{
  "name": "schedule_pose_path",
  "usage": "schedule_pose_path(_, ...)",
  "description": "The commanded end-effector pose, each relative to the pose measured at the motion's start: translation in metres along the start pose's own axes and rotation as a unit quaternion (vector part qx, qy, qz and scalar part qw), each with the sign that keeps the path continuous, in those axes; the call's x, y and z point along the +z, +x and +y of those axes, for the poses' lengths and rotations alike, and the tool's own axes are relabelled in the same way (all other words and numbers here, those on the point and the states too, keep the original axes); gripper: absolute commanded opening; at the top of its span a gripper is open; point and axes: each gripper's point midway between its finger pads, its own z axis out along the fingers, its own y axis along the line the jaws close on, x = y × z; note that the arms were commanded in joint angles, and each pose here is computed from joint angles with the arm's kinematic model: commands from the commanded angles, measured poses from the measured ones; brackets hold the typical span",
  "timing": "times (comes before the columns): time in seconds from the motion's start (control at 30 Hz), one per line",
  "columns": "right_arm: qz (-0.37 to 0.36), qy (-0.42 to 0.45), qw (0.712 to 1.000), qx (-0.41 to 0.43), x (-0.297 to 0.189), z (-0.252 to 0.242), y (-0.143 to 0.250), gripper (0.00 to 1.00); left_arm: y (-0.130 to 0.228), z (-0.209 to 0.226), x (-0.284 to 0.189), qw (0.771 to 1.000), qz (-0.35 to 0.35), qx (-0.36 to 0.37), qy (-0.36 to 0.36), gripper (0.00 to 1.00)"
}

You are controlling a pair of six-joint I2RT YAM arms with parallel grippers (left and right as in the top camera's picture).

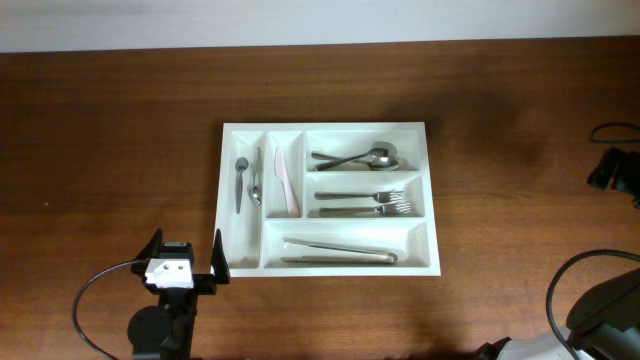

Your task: Pack container

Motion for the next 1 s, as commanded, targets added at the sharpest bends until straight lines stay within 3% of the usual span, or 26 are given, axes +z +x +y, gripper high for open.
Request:
schedule_pose_path(0.0,0.008,0.018,1.000,-0.002,0.003,-0.008,0.002,0.99,0.005,0.002,0.001,1.000,0.001,0.008,-0.005,0.99)
schedule_pose_path(0.3,-0.031,0.052,0.998,-0.006,-0.010,-0.018,-0.012,0.99,0.005,0.002,0.001,1.000,0.001,0.008,-0.005,0.99)
schedule_pose_path(0.6,-0.258,0.009,0.965,-0.044,-0.125,0.024,-0.048,0.99,0.005,0.002,0.001,1.000,0.001,0.008,-0.005,0.99)
schedule_pose_path(0.77,-0.349,-0.006,0.932,-0.093,-0.177,0.065,-0.027,0.99,0.005,0.002,0.001,1.000,0.001,0.008,-0.005,0.99)
schedule_pose_path(0.97,-0.437,-0.045,0.881,-0.174,-0.190,0.127,0.023,0.99,0.005,0.002,0.001,1.000,0.001,0.008,-0.005,0.99)
